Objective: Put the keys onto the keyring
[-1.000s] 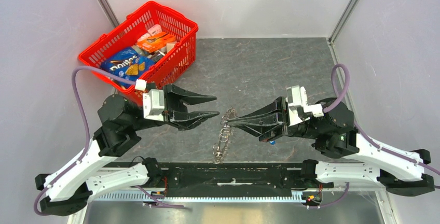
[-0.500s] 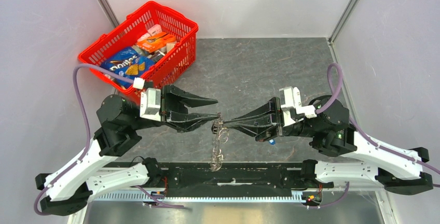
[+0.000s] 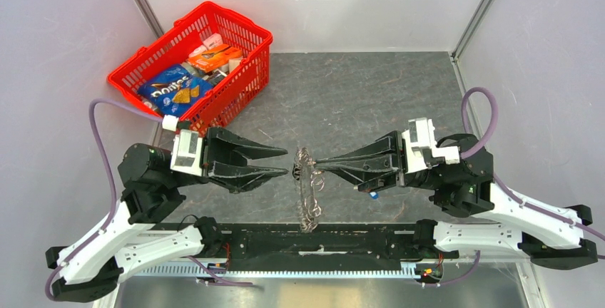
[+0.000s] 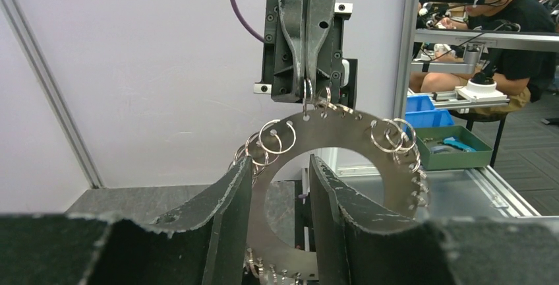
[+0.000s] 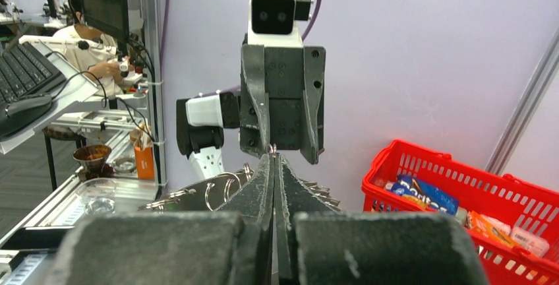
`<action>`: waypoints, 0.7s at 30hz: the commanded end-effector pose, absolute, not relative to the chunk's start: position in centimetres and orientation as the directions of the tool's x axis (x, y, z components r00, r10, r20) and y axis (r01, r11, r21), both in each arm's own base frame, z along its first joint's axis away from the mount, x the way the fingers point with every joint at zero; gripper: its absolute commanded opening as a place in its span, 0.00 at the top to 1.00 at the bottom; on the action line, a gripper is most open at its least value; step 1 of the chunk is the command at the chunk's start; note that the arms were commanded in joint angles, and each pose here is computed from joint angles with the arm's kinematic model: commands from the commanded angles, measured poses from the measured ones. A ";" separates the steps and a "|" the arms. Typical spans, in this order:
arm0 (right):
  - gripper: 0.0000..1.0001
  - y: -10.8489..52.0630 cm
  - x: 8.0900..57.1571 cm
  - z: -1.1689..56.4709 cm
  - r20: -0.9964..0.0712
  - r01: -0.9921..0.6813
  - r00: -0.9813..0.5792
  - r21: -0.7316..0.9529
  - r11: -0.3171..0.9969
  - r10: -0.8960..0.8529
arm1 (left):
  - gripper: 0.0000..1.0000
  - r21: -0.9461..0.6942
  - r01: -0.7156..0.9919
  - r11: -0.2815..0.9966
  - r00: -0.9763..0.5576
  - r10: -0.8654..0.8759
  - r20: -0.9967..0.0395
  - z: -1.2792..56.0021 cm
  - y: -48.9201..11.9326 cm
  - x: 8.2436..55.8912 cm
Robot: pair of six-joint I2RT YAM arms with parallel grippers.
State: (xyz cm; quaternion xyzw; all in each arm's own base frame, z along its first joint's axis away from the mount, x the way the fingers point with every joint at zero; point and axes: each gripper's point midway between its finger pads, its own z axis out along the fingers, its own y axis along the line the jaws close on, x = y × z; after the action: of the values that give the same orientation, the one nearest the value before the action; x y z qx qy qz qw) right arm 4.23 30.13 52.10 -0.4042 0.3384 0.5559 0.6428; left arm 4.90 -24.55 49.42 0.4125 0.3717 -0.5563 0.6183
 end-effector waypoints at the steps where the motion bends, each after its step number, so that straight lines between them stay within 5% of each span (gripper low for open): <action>1: 1.00 28.3 4.0 55.4 -0.805 -0.984 0.175 -0.153 0.088 0.567 | 0.57 0.064 0.998 -0.019 0.050 -0.432 -0.901 50.3 -24.9 4.2; 21: 1.00 28.0 3.7 55.7 -0.716 -0.990 0.134 -0.124 0.064 0.685 | 0.66 -0.021 0.988 -0.156 -0.105 -0.552 -0.827 52.4 -26.1 3.7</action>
State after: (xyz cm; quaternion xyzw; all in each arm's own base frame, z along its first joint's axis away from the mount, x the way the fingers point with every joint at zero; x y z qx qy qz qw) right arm 4.00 30.02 52.49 -0.3514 0.2937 0.5964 0.6592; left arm 4.93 -27.17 50.57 0.3572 0.3483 -0.6535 0.5692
